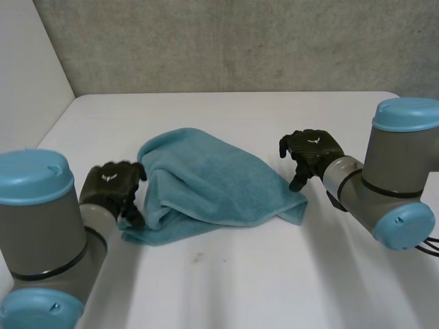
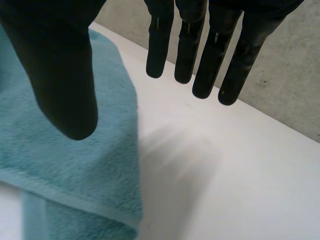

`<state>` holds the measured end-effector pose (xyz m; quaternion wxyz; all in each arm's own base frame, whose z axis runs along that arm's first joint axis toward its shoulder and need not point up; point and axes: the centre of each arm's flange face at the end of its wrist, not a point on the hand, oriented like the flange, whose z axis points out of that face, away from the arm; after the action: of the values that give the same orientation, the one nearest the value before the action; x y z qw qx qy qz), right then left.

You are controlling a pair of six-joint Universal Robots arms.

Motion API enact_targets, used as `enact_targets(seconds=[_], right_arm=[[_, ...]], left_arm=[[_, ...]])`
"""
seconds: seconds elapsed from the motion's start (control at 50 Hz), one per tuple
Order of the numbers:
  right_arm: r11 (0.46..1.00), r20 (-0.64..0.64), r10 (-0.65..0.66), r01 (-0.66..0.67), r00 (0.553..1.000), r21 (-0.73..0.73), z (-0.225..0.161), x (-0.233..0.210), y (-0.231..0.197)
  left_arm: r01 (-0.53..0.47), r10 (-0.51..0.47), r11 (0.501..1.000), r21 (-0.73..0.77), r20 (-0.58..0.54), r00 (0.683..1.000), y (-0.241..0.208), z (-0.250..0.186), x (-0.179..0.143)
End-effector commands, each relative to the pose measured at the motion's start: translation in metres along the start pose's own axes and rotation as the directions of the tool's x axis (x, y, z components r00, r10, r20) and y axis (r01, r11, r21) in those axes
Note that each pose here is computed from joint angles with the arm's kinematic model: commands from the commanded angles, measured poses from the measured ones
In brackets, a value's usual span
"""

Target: Fold the laundry

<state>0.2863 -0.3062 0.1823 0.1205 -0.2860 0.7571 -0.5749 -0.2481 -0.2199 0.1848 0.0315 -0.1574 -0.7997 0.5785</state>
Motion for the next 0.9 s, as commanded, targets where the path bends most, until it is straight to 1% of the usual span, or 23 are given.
enact_targets(seconds=[0.02,0.14,0.24,0.34,0.42,0.5,0.54,0.56,0.62,0.72,0.76,0.78,0.8,0.86,0.88,0.9], right_arm=[[1.000,0.053,0.004,-0.003,0.999,-0.010,-0.019,-0.007,0.001],[1.000,0.085,0.003,-0.001,0.996,-0.021,-0.035,-0.013,0.003],[0.999,0.076,0.012,-0.009,0.997,-0.037,-0.039,-0.008,0.008],[0.998,0.035,0.033,-0.030,0.999,-0.062,-0.041,0.007,0.017],[0.997,0.060,0.033,-0.029,0.998,-0.066,-0.040,0.007,0.020],[0.998,0.109,0.014,-0.008,0.994,-0.057,-0.038,0.006,0.023],[0.999,0.110,0.013,-0.007,0.994,-0.052,-0.038,0.008,0.023],[0.999,0.100,0.019,-0.015,0.995,-0.037,-0.033,0.015,0.024],[0.999,0.103,0.029,-0.026,0.994,-0.031,-0.027,0.018,0.030],[0.998,0.117,0.043,-0.037,0.992,-0.053,-0.014,0.014,0.048],[0.997,0.122,0.057,-0.049,0.991,-0.067,-0.012,0.013,0.053],[0.996,0.121,0.069,-0.061,0.990,-0.070,-0.011,0.013,0.053],[0.993,0.120,0.105,-0.097,0.987,-0.067,-0.009,0.013,0.052],[0.982,0.122,0.186,-0.180,0.975,-0.060,-0.007,0.010,0.044],[0.968,0.134,0.250,-0.245,0.959,-0.053,-0.006,0.005,0.037],[0.959,0.141,0.282,-0.278,0.949,-0.051,-0.005,0.002,0.034]], left_arm=[[0.012,-0.013,0.997,-0.078,-0.018,1.000,0.021,0.007,-0.008],[0.059,-0.068,0.990,-0.131,-0.072,0.995,0.035,0.021,-0.008],[0.099,-0.111,0.985,-0.144,-0.075,0.991,0.038,0.032,-0.011],[0.114,-0.121,0.989,-0.098,-0.066,0.990,0.031,0.038,-0.014],[0.115,-0.119,0.991,-0.061,-0.066,0.991,0.023,0.037,-0.015],[0.125,-0.124,0.992,0.012,-0.063,0.990,0.001,0.028,-0.019],[0.129,-0.124,0.990,0.062,-0.068,0.990,-0.014,0.020,-0.021],[0.132,-0.125,0.986,0.102,-0.069,0.990,-0.026,0.014,-0.023],[0.134,-0.126,0.981,0.137,-0.071,0.990,-0.036,0.009,-0.024],[0.145,-0.128,0.945,0.294,-0.078,0.989,-0.080,-0.014,-0.032],[0.148,-0.127,0.931,0.334,-0.082,0.988,-0.094,-0.019,-0.033],[0.150,-0.129,0.922,0.357,-0.081,0.988,-0.101,-0.022,-0.035],[0.150,-0.126,0.904,0.399,-0.086,0.988,-0.117,-0.028,-0.036],[0.137,-0.113,0.877,0.460,-0.080,0.990,-0.141,-0.039,-0.040],[0.125,-0.102,0.865,0.486,-0.075,0.992,-0.154,-0.044,-0.042],[0.122,-0.097,0.861,0.494,-0.075,0.992,-0.159,-0.047,-0.042]])
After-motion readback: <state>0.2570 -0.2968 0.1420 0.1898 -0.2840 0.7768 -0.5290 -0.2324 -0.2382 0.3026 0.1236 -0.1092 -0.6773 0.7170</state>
